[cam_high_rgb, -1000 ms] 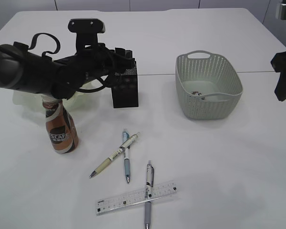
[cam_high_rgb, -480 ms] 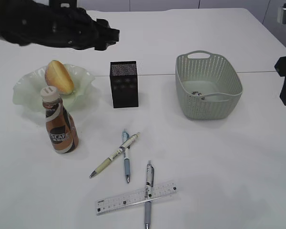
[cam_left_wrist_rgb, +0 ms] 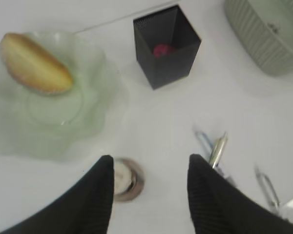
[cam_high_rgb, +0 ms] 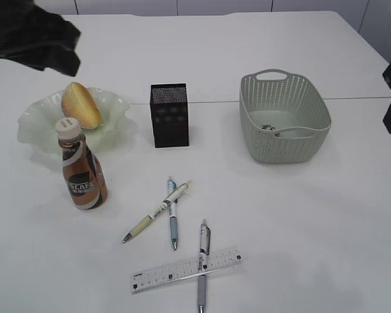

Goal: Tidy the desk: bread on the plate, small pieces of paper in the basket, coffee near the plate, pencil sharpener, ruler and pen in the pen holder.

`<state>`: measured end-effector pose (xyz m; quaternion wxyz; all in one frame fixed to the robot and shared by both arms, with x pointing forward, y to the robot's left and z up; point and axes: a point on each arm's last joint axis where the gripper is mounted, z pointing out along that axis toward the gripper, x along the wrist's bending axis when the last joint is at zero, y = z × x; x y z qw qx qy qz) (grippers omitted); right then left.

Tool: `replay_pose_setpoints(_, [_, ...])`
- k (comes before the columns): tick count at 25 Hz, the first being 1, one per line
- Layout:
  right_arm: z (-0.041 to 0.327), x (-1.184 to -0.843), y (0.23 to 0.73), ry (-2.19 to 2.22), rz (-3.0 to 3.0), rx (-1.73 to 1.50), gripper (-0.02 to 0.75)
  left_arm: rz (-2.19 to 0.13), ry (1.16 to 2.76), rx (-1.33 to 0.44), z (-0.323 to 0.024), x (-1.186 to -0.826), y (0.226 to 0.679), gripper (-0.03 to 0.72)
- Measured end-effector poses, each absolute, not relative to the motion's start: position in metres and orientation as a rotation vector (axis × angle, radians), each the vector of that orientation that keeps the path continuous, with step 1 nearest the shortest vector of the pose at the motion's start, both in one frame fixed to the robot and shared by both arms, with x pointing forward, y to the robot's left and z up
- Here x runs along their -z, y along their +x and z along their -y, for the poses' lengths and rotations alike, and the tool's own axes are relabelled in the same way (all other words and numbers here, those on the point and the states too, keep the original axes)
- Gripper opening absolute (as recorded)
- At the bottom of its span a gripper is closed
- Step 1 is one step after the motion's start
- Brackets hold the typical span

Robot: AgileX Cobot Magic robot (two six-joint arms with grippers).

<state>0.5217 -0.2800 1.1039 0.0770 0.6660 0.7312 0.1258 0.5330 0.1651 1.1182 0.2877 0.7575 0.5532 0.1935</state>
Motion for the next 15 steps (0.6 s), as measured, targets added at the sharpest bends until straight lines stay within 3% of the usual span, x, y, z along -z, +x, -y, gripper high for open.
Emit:
replay_pose_setpoints(7, [0.278, -1.114, 0.514, 1.995, -2.181, -0.442, 0.38, -1.598, 2.239, -0.464, -0.192, -1.136, 0.487, 0.361])
replay_pose_setpoints(15, [0.269, -1.116, 0.512, 2.054, -2.197, -0.563, 0.38, -1.583, 2.22, -0.448, -0.214, -1.139, 0.438, 0.36])
